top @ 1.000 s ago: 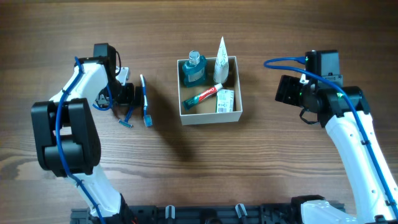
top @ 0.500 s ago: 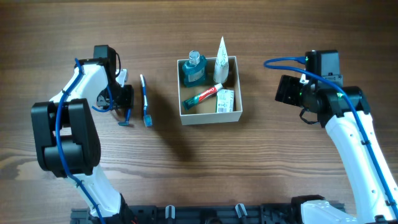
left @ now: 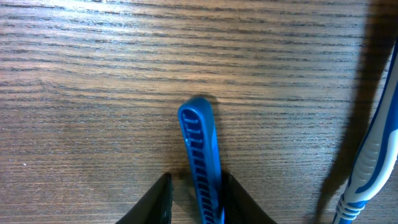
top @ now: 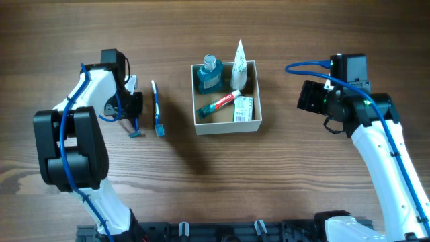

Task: Pack container
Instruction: 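Lower the left gripper onto the blue razor handle and grasp it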

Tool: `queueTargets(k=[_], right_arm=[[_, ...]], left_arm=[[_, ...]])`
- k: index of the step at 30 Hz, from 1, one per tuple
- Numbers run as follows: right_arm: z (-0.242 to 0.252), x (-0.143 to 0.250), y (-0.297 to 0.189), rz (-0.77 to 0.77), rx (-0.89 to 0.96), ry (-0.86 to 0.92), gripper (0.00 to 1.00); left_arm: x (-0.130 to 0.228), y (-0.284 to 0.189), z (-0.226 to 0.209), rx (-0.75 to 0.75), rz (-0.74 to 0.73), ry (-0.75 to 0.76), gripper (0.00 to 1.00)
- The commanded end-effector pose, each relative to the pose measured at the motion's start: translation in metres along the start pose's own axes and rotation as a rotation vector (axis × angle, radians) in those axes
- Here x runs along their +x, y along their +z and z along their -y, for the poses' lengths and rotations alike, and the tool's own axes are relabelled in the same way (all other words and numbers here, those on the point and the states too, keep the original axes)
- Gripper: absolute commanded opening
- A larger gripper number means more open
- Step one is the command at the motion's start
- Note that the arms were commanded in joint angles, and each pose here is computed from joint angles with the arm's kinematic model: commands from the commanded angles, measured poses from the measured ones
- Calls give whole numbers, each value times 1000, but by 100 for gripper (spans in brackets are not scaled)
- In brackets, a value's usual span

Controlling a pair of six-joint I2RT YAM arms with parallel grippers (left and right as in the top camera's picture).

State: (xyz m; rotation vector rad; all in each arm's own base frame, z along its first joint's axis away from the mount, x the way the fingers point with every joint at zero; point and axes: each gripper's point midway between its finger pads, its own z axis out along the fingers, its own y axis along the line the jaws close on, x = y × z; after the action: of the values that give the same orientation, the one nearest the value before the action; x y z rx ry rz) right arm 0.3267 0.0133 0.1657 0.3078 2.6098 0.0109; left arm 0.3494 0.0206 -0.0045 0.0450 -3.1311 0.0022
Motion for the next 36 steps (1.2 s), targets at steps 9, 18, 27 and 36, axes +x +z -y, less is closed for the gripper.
queueTargets(k=[9,18,27,36], right_arm=[[0,-3,3,4,3,-10,84],[0,-4,3,6,2,-9,84],[0,-4,3,6,2,-9,84],[3,-12,-7,59,9,55,82]], left_arm=[[14,14,5,26,-55,-3,21],[14,14,5,26,-55,-3,14],[13,13,5,27,-51,-5,4],[-6,-32,17,93,61,-38,4]])
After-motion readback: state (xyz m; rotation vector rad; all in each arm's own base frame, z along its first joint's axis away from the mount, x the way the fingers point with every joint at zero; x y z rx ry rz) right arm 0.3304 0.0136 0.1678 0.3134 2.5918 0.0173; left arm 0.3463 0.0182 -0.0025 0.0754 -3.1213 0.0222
